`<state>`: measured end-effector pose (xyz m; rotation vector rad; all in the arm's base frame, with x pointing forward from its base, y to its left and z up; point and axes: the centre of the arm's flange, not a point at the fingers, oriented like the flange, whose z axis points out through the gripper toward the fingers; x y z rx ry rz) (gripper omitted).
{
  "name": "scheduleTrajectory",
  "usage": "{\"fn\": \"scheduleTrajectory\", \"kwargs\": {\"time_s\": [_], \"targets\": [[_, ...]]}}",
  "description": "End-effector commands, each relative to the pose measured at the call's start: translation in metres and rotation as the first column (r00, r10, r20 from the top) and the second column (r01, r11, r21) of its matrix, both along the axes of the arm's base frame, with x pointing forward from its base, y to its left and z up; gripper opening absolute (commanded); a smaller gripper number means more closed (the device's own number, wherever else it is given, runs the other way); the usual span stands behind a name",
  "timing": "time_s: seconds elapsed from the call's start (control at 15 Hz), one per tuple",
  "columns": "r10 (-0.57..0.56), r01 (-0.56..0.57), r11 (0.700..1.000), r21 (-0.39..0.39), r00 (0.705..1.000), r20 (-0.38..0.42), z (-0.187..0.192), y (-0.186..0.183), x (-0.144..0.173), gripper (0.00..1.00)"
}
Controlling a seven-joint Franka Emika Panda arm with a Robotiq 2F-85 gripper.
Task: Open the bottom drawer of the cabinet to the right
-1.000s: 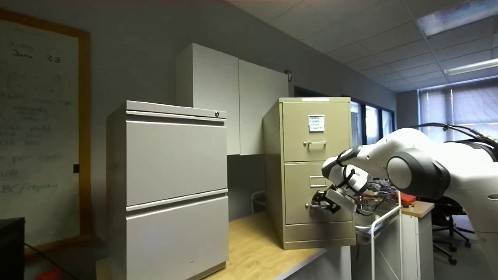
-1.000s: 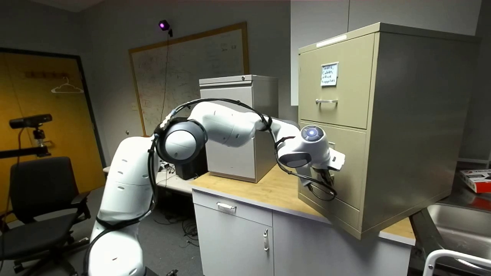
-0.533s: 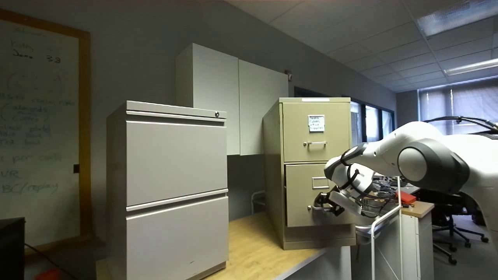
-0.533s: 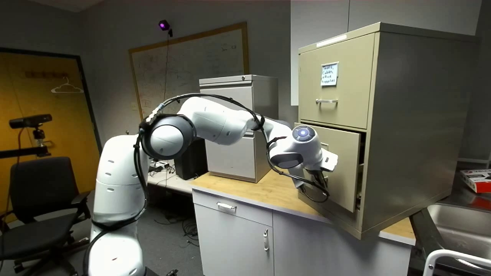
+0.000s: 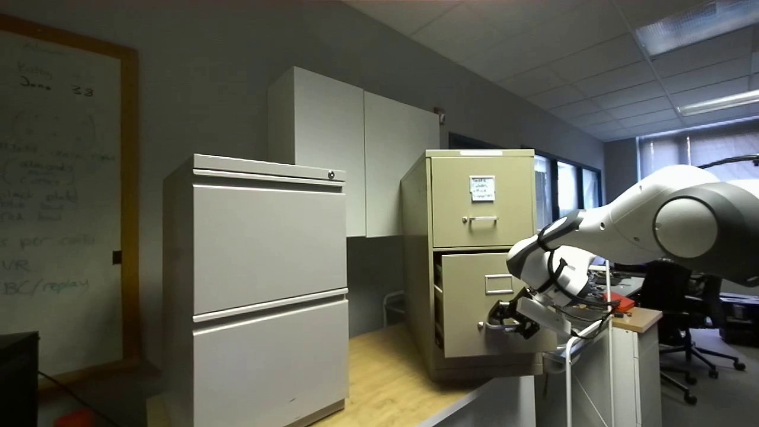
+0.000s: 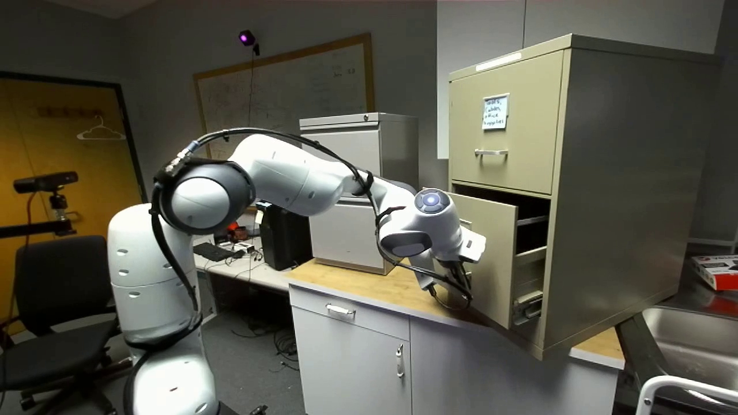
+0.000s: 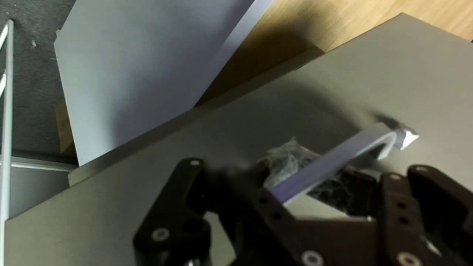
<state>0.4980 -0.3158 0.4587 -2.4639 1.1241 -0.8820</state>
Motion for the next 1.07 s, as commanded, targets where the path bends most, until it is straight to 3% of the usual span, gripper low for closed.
{"fn": "scheduleTrajectory", "kwargs": {"time_s": [0.0, 0.4, 0.73, 0.8, 0.87, 1.0], "targets": [[0.134, -0.132, 0.991, 0.026, 0.988, -0.076, -0.031, 0.056, -0.055, 0.07], [0.185, -0.185, 0.983, 0.016, 0.979, -0.081, -0.036, 0.090, -0.106, 0.07], [0.213, -0.218, 0.975, -0.045, 0.972, -0.097, -0.033, 0.118, -0.135, 0.04], [0.216, -0.222, 0.974, -0.050, 0.971, -0.103, -0.032, 0.121, -0.139, 0.14], [0.219, -0.225, 0.973, -0.052, 0.970, -0.106, -0.029, 0.122, -0.143, 0.29], [0.214, -0.223, 0.972, -0.071, 0.970, -0.116, -0.024, 0.124, -0.149, 0.37]]}}
